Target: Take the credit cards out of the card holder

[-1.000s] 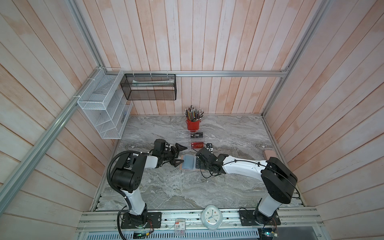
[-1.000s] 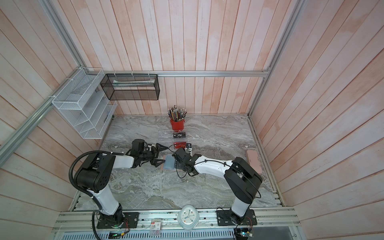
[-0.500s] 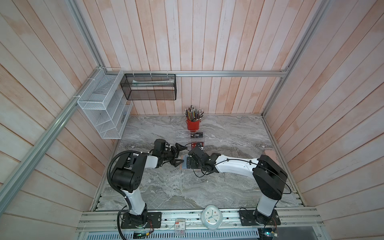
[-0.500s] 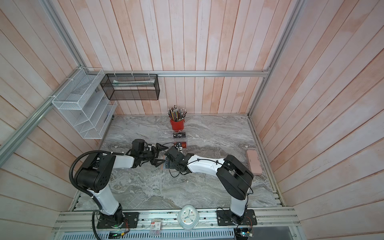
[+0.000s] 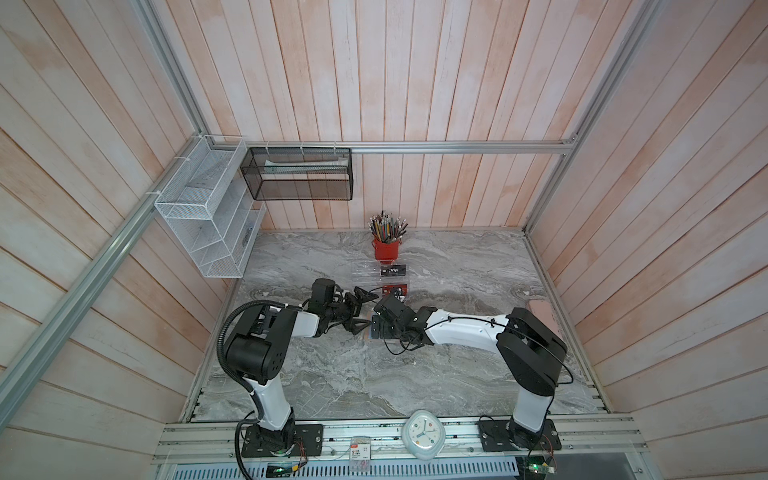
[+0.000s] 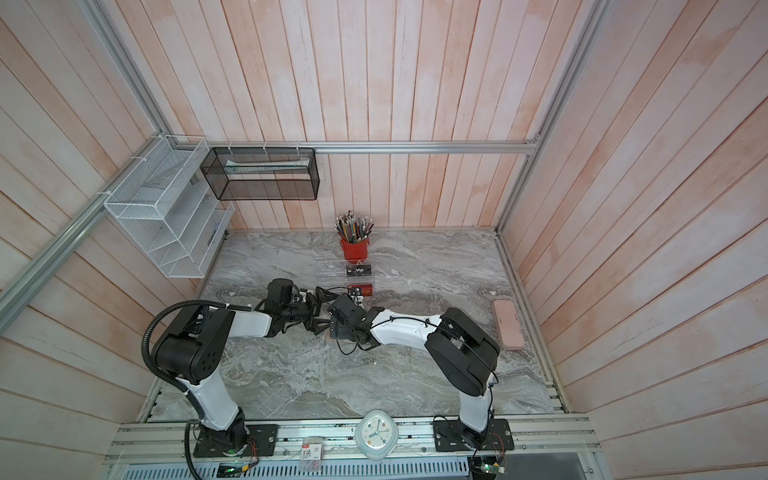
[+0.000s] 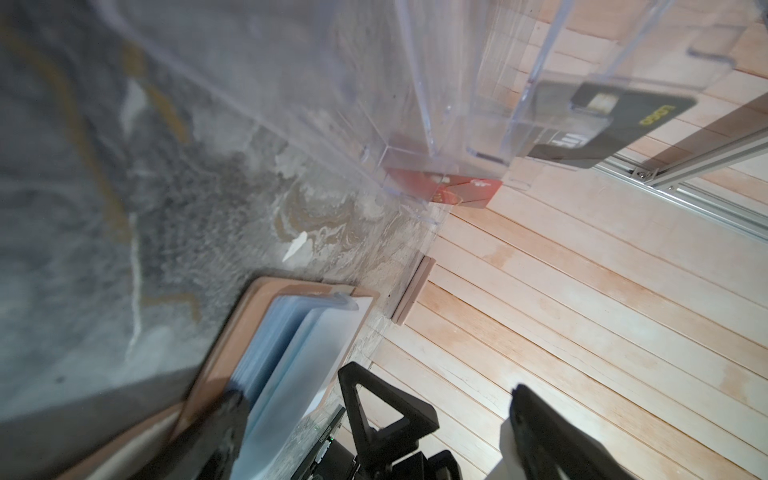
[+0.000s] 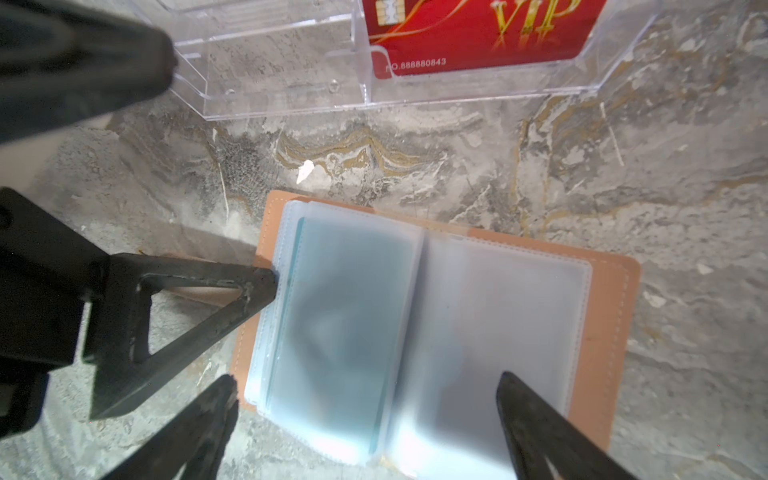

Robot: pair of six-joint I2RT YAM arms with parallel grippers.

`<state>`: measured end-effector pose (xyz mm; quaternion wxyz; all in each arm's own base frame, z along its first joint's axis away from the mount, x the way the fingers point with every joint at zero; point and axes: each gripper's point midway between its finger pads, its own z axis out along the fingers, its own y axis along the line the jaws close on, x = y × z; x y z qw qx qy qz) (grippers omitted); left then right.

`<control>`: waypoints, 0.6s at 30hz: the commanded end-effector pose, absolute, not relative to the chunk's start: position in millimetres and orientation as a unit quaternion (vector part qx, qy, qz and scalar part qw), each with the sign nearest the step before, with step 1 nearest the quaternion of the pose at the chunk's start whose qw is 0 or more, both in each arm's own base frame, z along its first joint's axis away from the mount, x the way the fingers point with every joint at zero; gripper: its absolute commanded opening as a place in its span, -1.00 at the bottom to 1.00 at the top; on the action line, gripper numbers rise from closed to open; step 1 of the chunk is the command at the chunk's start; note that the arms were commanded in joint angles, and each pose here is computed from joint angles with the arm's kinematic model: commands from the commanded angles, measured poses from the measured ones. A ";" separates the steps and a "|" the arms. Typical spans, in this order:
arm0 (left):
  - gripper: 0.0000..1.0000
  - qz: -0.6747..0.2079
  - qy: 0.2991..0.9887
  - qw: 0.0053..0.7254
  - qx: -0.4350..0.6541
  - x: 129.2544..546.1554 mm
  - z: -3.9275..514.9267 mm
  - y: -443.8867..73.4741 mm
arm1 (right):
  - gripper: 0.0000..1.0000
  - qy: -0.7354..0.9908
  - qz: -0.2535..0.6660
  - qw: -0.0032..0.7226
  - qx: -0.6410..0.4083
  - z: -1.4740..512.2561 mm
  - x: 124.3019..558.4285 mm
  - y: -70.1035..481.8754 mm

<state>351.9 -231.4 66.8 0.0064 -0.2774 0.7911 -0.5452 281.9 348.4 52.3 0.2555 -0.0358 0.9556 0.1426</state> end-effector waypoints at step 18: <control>1.00 -0.540 0.789 -0.009 -0.293 347.8 49.8 -231.0 | 0.96 0.965 0.086 0.245 -0.029 31.6 280.7 342.6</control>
